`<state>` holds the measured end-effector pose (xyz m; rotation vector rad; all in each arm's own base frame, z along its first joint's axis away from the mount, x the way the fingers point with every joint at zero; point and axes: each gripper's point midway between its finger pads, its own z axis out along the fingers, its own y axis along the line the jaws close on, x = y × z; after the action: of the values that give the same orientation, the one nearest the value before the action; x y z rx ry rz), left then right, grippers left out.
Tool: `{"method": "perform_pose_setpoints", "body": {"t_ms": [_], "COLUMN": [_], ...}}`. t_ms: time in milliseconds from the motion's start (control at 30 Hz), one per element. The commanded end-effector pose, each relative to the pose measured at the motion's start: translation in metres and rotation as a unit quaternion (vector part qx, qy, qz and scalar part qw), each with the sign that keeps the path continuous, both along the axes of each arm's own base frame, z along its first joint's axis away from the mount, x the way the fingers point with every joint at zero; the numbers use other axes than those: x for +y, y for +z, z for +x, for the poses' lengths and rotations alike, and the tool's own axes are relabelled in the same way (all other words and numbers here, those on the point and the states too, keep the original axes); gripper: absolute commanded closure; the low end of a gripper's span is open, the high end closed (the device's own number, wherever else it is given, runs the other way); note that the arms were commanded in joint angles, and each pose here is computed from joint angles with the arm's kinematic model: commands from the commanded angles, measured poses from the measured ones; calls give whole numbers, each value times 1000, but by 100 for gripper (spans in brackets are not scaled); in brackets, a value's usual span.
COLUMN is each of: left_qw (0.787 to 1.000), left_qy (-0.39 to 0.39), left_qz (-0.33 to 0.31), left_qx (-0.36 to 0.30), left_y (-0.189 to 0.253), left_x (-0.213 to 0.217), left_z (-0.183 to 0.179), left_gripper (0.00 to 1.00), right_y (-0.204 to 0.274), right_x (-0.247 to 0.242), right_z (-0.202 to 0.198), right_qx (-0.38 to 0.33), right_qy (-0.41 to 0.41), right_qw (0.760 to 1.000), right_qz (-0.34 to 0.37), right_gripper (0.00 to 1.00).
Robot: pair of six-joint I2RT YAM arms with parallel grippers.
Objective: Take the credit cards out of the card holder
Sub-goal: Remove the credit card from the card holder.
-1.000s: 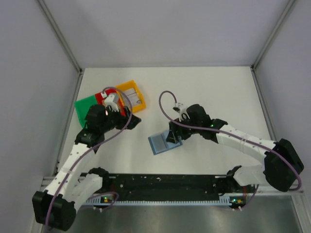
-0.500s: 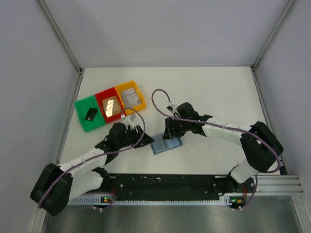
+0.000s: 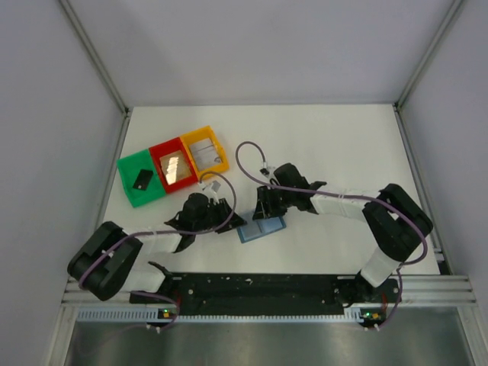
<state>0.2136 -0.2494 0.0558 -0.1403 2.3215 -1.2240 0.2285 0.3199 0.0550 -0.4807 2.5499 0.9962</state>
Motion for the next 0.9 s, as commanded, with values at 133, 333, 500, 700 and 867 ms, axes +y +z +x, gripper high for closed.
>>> {"method": "perform_pose_setpoints", "body": {"t_ms": [133,333,500,700,867], "left_qw": [1000,999,998,995,988], "left_qy": [-6,-13,32,93,131], "left_qz": [-4,-36,-50,6,45], "left_qx": [-3,-1,-18,-33,-63], "left_y": [-6,-1,9,9,15], "left_x": [-12,-24,-10,25,48], "left_z": [6,8,10,11,15], "left_gripper": [71,71,70,69,68], "right_y": [-8,-6,4,8,1], "right_x": [0,-7,-4,7,18], "right_z": [1,2,4,0,-9], "right_qx": [-38,-132,-204,-258,-275], "right_qy": [25,52,67,99,130], "right_qw": [999,987,970,952,941], "right_qz": [-16,-79,-111,-134,-148], "right_gripper": [58,57,53,48,47]}}
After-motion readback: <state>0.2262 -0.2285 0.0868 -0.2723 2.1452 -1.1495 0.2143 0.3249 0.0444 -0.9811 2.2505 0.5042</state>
